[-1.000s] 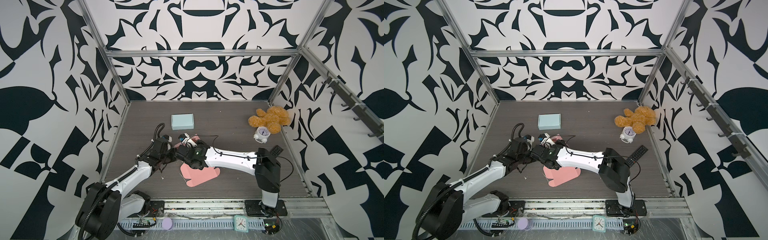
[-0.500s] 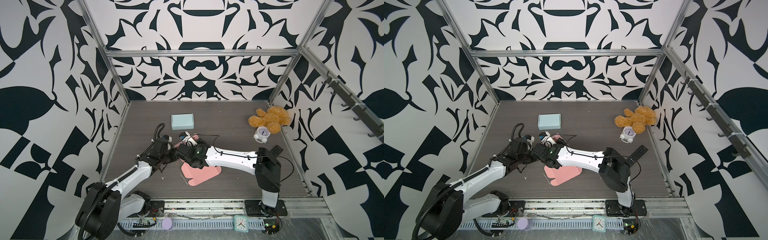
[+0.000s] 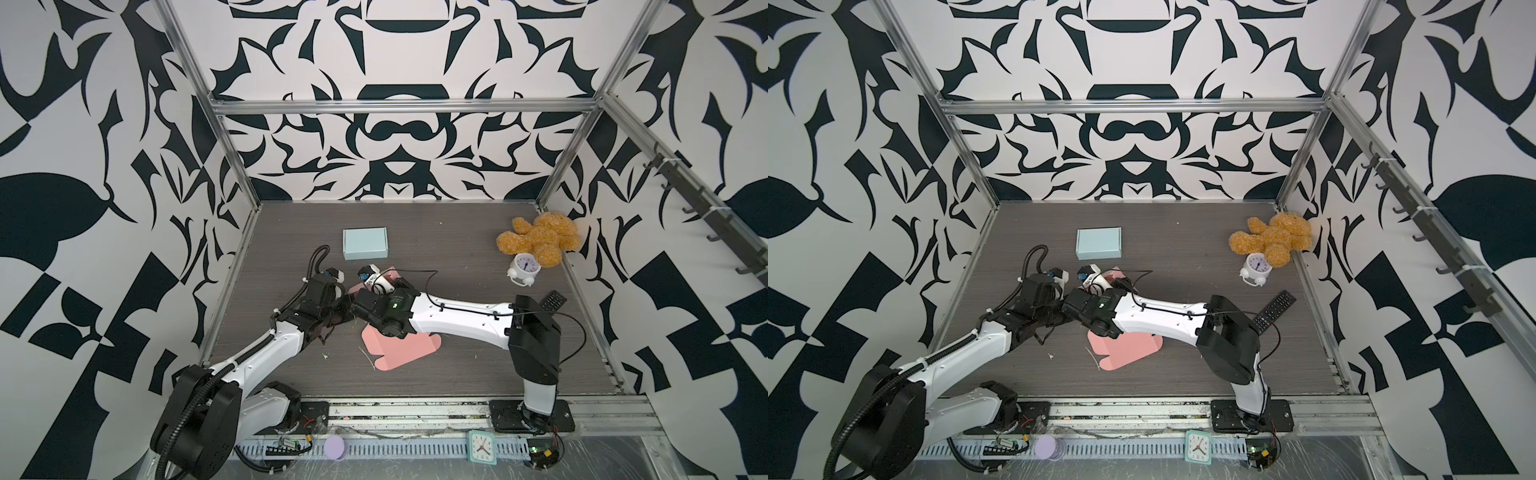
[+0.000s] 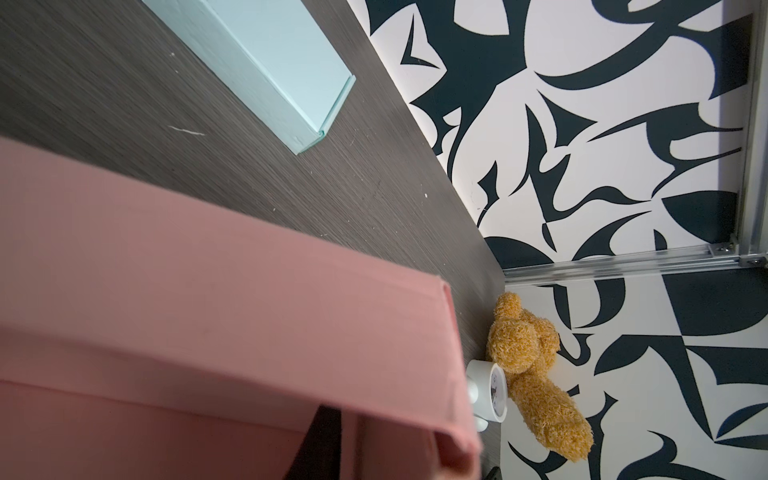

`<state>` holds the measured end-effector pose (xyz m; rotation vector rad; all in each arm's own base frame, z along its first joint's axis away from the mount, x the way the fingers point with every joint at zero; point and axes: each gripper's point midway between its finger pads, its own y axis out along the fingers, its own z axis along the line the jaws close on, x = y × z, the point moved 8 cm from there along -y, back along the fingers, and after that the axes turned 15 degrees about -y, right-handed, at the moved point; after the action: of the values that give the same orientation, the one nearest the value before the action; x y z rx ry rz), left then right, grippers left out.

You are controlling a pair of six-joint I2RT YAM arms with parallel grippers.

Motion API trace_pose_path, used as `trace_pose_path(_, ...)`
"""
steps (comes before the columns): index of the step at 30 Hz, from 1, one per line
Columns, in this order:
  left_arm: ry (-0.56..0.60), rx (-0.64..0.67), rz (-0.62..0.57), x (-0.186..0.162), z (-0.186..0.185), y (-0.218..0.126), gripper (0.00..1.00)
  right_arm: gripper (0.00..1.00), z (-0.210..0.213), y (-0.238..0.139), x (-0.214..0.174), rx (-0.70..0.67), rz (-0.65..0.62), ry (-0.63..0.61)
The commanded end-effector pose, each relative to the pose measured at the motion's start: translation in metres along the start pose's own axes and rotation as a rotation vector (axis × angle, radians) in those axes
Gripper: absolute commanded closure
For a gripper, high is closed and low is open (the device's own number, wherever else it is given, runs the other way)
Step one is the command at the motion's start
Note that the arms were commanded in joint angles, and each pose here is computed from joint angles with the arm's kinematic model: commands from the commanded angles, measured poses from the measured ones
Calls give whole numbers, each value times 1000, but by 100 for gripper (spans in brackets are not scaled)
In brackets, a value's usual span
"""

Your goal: Fold the paper box

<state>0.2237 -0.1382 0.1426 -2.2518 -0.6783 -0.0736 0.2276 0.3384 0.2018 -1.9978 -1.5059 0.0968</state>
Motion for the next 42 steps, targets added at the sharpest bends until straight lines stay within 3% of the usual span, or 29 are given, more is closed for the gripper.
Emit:
trace_pose_path(1,52,-113,-36,11,-28,-6,100,72,-6,-17,4,56,-59,46)
trace_pose_path(10,75,-68,-43,11,-20,0,100,46,-23,-41,0,218,-155,172)
trace_pose_path(18,139,-43,-63,14,-16,7,100,29,-47,-78,-17,486,-317,344)
trace_pose_path(23,257,-62,-64,11,-19,15,98,25,-76,-81,-36,639,-401,494)
trace_pose_path(32,546,-83,-58,-20,-43,42,97,24,-87,-41,-56,805,-399,648)
trace_pose_path(42,644,-45,-35,-33,-58,70,96,23,-68,-2,-77,872,-330,704)
